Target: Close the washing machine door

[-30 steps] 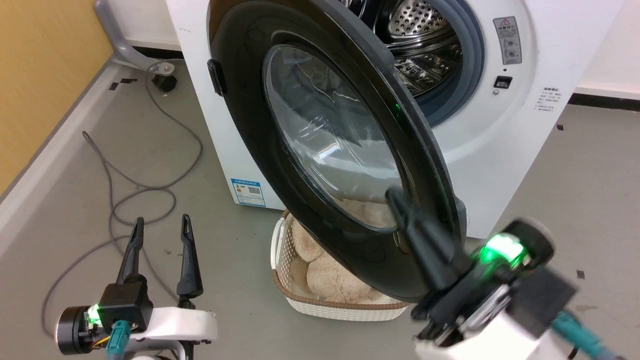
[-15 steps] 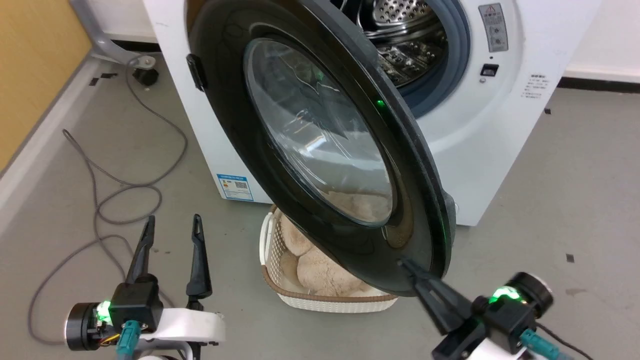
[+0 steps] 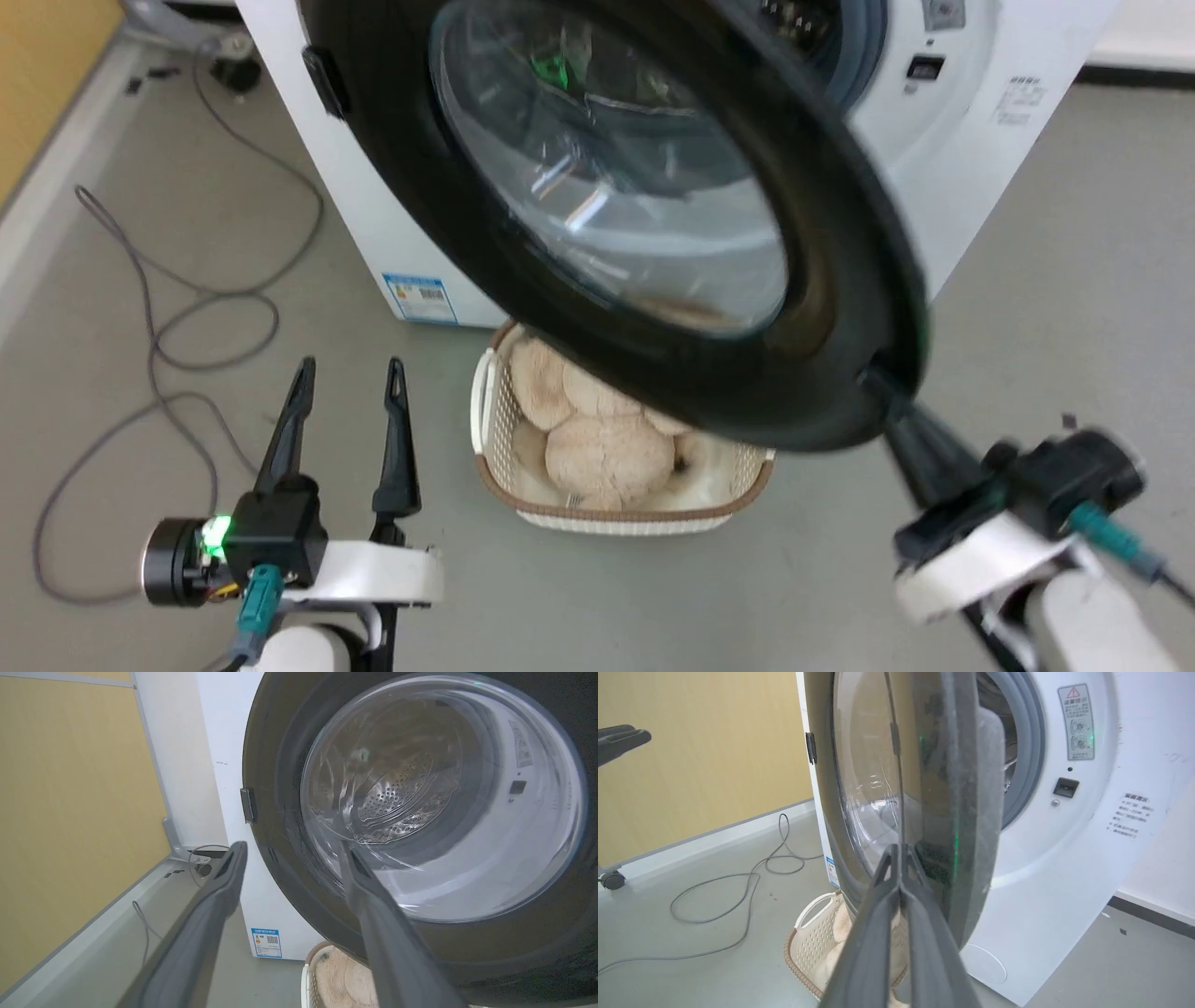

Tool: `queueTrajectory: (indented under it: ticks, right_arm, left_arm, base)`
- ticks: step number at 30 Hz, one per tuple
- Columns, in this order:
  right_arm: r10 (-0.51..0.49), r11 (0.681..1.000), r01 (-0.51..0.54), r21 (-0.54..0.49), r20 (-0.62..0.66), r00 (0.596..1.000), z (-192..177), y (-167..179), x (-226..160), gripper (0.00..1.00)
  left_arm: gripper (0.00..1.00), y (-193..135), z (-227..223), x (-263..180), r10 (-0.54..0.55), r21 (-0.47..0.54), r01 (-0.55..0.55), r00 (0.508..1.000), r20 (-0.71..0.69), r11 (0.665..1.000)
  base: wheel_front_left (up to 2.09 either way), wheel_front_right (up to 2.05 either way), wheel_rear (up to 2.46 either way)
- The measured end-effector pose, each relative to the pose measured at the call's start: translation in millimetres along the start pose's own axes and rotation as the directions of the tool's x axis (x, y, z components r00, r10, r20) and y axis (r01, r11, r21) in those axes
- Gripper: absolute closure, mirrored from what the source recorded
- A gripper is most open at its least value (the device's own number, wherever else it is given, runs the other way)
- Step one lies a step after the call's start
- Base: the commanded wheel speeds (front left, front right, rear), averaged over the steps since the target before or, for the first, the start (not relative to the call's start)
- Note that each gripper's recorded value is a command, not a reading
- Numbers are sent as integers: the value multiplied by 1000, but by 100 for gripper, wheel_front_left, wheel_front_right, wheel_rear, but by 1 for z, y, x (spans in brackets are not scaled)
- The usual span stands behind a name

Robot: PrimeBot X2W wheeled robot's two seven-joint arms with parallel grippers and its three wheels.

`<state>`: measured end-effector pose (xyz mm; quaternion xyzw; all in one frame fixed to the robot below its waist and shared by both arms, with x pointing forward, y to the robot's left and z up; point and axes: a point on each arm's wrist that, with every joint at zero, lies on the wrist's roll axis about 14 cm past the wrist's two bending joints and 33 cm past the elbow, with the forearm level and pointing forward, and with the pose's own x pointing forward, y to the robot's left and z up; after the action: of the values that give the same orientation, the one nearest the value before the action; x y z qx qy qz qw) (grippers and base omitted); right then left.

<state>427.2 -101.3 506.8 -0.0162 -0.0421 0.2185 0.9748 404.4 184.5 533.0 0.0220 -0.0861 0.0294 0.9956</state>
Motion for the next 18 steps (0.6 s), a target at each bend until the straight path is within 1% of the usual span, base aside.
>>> queueTrajectory:
  ticks: [5, 8, 13, 18]
  right_arm:
    - [-79, 997, 79, -12, -16, 997, -11, -38, 21, 100]
    - [-112, 993, 110, -45, -27, 993, -17, -61, 36, 100]
    - [-149, 987, 147, -72, -27, 988, -23, -90, 63, 100]
    - [-166, 980, 161, -113, -34, 986, -30, -113, 90, 100]
  left_arm:
    - [0, -8, -10, 14, -17, -5, 17, 1000, -11, 1000]
    - [0, -11, -18, 22, -22, -7, 22, 999, -25, 1000]
    - [0, -14, -32, 34, -25, -13, 24, 999, -48, 1000]
    - [0, -17, -46, 44, -31, -16, 30, 997, -66, 999]
  base:
    - [0, 0, 0]
    - [0, 0, 0]
    - [0, 0, 0]
    - [0, 0, 0]
